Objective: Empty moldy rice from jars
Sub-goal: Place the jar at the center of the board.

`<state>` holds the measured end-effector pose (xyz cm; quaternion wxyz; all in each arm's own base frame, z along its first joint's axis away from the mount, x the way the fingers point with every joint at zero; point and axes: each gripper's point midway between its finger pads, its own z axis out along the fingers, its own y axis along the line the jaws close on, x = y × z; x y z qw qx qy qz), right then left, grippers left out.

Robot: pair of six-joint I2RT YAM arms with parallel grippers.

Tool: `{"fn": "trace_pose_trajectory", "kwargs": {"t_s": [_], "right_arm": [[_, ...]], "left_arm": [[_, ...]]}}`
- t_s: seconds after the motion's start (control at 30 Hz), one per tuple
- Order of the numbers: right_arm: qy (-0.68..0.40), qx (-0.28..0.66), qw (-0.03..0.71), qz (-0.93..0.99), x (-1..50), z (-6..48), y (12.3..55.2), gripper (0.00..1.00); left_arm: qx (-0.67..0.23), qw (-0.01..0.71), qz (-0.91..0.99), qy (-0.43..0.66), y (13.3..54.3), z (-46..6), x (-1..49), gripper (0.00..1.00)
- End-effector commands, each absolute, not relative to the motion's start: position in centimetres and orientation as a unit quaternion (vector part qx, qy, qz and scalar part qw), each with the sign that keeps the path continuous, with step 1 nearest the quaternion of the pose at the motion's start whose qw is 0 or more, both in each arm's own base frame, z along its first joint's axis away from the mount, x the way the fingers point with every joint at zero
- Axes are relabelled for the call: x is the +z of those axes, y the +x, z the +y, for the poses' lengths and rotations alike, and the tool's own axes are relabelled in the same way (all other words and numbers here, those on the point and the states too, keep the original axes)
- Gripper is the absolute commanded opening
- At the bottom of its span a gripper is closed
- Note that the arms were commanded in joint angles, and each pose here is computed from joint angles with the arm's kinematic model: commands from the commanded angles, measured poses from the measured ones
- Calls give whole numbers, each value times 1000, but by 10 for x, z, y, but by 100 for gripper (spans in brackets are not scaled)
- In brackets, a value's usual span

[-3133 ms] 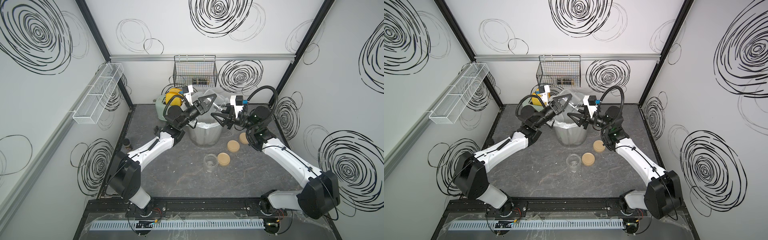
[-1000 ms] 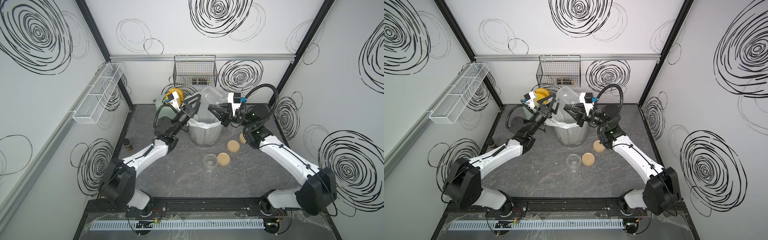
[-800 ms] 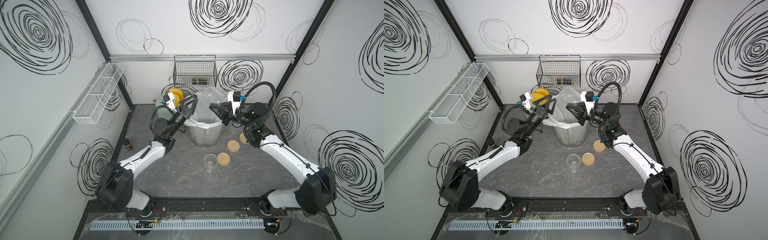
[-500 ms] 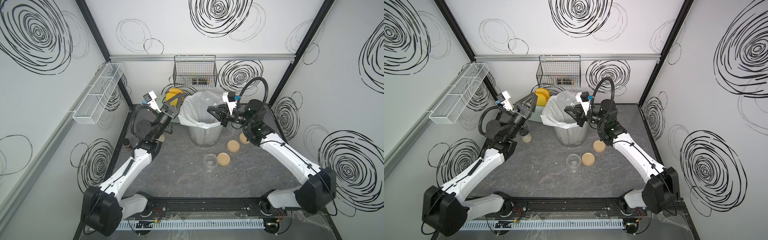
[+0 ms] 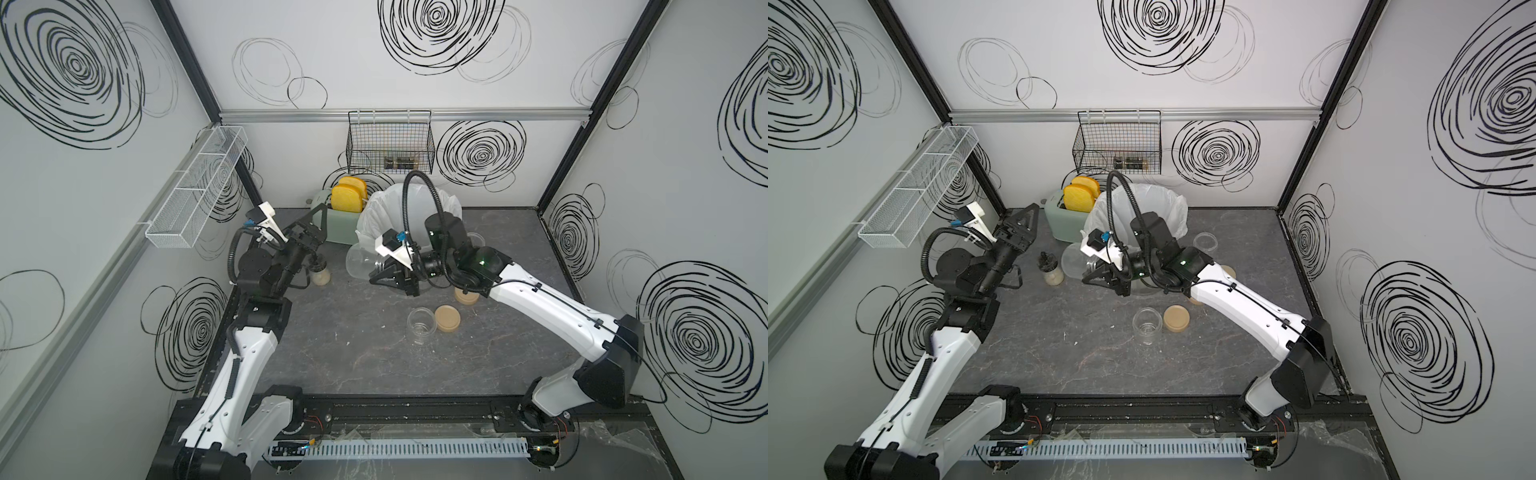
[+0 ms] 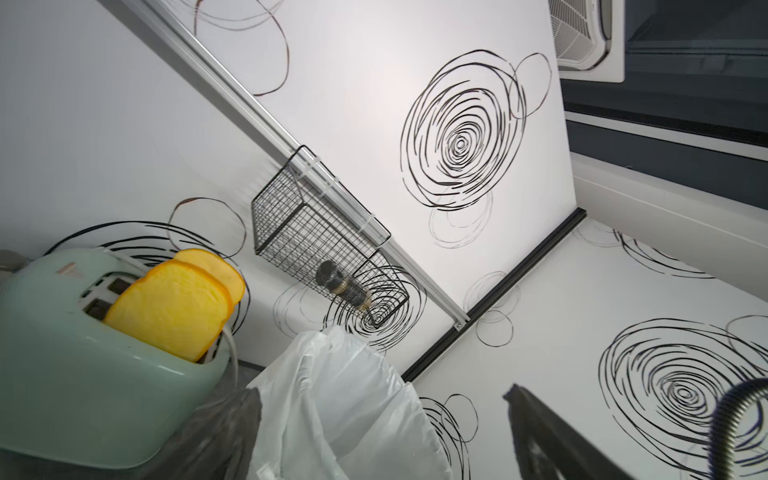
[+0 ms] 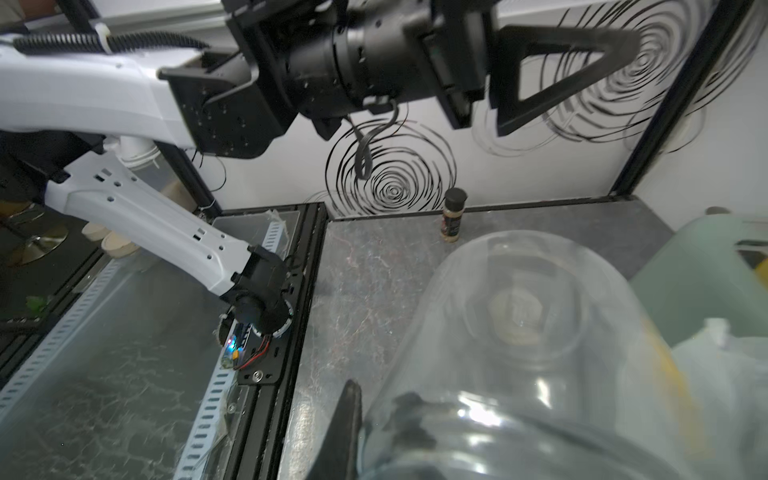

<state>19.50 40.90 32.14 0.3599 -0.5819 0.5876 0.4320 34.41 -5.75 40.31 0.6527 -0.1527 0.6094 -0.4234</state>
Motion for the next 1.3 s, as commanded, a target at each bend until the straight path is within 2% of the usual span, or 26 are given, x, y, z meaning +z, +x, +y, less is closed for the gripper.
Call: {"fn": "trace_pose_trajectory", "kwargs": {"t_s": [0.0, 0.27, 0.67, 1.27], "right_arm": [[-630, 384, 328, 591, 297, 410, 180, 0], [-679, 335, 225, 613, 232, 420, 150, 0], [-703, 223, 92, 669, 147, 412, 152, 0], [-696, 170, 47, 696, 108, 405, 160, 0]], "left_arm": [[-409, 659, 613, -149, 337, -49, 400, 96], [-403, 655, 620, -153, 335, -45, 393, 96], [-400, 653, 624, -158, 333, -43, 386, 96], [-396, 649, 629, -160, 336, -42, 378, 96]]}}
